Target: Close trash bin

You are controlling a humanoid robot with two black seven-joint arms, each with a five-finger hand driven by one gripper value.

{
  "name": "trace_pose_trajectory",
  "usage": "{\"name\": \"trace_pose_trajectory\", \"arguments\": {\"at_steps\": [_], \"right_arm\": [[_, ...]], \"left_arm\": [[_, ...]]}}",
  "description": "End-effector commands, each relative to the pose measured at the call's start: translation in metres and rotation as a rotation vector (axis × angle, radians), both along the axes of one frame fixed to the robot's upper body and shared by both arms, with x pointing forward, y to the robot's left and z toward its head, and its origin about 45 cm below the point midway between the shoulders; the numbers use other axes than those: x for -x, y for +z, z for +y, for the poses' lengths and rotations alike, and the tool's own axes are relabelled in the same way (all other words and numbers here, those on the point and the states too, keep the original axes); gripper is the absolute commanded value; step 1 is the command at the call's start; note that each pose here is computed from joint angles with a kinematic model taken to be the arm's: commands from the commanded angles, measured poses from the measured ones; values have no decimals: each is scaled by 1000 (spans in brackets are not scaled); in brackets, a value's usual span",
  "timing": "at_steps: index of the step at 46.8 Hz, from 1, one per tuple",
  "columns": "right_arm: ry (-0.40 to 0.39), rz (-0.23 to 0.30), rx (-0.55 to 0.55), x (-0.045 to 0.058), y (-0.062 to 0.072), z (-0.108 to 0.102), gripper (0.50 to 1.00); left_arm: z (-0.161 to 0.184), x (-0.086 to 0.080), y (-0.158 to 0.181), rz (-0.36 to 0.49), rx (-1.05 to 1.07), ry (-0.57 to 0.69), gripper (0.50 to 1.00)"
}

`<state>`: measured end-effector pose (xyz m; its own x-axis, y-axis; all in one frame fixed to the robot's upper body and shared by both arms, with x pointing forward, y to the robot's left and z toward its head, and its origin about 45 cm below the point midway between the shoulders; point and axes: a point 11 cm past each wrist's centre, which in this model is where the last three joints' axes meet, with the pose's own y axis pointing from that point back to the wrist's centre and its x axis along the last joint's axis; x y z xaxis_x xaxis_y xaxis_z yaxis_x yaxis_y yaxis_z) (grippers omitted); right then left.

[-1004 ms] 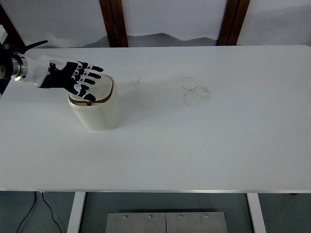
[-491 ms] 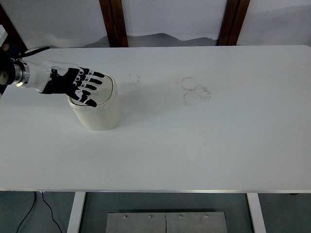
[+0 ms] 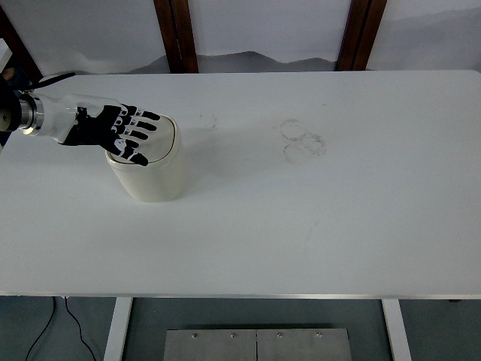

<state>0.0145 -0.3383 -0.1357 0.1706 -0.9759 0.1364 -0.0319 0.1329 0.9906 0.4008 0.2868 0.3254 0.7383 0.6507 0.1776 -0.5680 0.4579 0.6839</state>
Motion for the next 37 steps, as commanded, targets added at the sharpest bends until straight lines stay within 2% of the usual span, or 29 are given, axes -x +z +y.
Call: {"name": "trace_pose_trajectory", "arguments": {"at_steps": [1,24,37], "right_arm": [[-1,0,0,0,0,0,995],[0,0,2,0,0,0,995],[0,0,2,0,0,0,995]], "left_arm": [[2,1,-4,8,0,5,1000],[4,-1,6,-14,8,10,1000],[-4,-15,55,-128,39,2,1000]]}}
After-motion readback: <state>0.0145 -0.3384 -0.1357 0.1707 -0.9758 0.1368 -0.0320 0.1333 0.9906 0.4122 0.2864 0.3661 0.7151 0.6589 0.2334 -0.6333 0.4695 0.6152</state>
